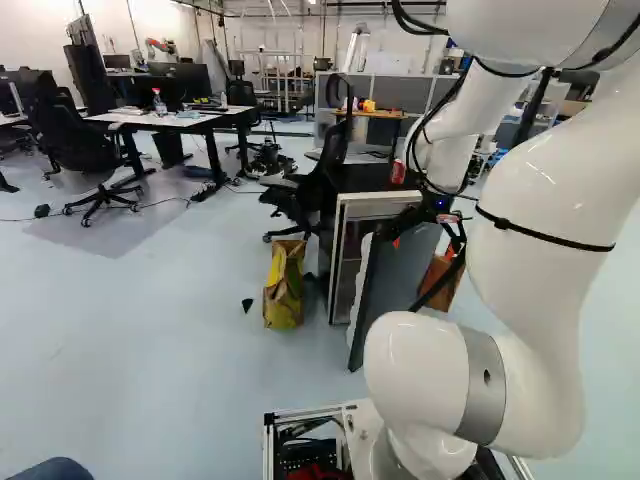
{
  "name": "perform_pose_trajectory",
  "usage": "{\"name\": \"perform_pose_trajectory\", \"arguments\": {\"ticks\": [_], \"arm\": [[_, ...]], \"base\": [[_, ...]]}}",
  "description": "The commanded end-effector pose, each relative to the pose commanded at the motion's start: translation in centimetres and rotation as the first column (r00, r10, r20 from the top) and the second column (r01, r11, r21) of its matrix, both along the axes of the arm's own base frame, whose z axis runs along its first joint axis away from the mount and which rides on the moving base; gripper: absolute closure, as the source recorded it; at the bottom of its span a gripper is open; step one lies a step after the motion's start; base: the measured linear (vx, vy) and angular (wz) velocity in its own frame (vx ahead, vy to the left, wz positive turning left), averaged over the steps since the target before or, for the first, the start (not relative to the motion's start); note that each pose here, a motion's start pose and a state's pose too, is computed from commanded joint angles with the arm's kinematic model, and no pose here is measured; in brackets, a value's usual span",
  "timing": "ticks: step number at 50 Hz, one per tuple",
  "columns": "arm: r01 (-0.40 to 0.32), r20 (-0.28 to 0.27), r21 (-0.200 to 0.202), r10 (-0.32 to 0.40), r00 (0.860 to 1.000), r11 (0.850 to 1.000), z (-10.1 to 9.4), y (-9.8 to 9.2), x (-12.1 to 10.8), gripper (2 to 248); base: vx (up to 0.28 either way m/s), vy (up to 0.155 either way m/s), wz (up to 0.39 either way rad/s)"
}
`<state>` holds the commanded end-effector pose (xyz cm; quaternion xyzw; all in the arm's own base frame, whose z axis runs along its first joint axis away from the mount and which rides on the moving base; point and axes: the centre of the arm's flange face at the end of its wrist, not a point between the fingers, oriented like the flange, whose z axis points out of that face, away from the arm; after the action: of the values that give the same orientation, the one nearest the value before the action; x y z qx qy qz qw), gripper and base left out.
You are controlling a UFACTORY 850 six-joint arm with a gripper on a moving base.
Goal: Grab a drink from the fridge
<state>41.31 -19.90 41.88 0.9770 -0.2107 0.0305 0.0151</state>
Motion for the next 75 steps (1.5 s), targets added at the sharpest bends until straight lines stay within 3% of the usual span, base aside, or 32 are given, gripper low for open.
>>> {"name": "perform_pose_trajectory", "arguments": {"ticks": [27,75], "arm": [[-0.077,0.071,-0.047,0.080,0.994,0.996,0.1,1.6,3.3,3],[-0.166,0.145,-0.102,0.180,0.973,0.981,0.3,3.4,8.3,3]], "base": [[0.000,0.000,0.000],[0.000,0.000,0.000]]}}
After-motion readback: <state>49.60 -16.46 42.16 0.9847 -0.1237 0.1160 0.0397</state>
